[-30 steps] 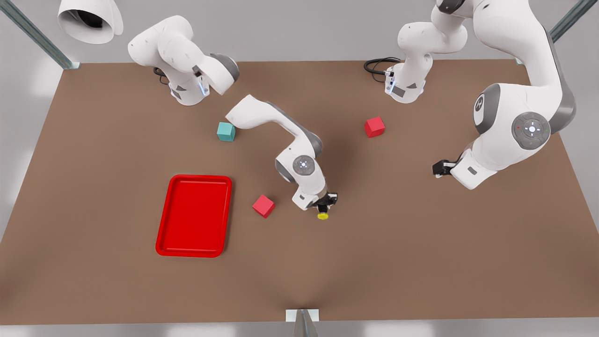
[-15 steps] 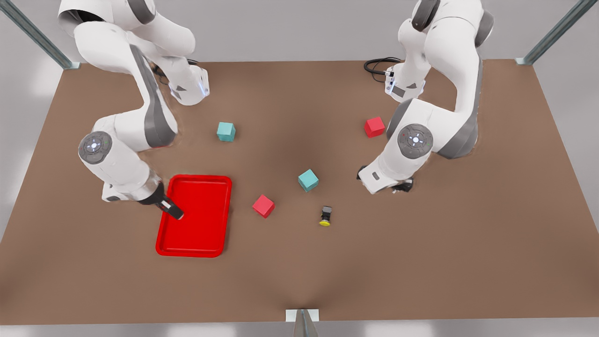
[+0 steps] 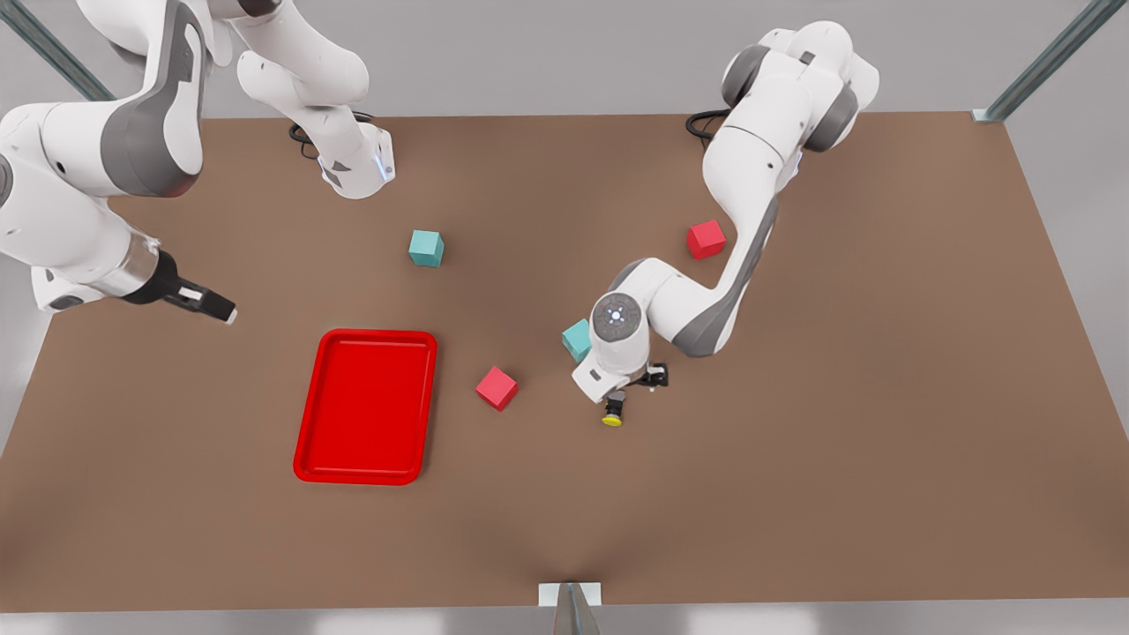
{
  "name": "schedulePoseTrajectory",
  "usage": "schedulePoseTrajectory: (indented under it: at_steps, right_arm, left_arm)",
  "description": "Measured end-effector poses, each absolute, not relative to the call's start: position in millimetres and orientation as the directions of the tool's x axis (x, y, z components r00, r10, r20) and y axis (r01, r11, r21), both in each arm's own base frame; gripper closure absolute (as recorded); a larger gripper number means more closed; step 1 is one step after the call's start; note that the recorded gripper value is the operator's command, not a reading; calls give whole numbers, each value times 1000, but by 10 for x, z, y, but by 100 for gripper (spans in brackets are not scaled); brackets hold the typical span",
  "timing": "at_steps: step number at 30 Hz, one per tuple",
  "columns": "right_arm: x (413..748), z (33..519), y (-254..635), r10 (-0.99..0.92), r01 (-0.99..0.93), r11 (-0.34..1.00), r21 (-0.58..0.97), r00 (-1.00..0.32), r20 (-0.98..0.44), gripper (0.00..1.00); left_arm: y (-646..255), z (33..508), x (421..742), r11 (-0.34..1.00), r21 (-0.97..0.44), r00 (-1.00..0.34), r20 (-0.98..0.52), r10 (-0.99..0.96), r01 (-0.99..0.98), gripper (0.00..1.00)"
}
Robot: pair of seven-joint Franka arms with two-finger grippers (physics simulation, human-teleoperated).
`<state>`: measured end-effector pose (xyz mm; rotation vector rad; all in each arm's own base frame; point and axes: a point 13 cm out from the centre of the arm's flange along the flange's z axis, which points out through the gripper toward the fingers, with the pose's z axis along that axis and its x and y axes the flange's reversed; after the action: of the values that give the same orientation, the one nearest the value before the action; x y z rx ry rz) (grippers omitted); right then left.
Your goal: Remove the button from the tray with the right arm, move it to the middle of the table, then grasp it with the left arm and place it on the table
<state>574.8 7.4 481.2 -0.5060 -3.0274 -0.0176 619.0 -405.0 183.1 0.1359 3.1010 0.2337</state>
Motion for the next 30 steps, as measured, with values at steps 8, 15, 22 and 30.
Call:
schedulePoseTrajectory:
  at_steps: [8,15,22,30]
  right_arm:
    - [5796,4735,39,188,189,982,11,-979,76,0]
    - [5867,4747,91,97,98,995,19,-994,45,0]
    - [5876,4745,79,39,40,999,15,-998,44,0]
    - [5868,4661,116,-11,-10,1000,15,-998,58,0]
  left_arm:
    - [-4313,1142,6142,996,82,-999,-32,37,34,0]
    - [-4312,893,6054,998,50,-1000,-4,22,22,0]
    - [-4260,648,5990,997,48,-999,-5,53,53,0]
    - [-4243,424,6049,997,31,-997,-18,76,75,0]
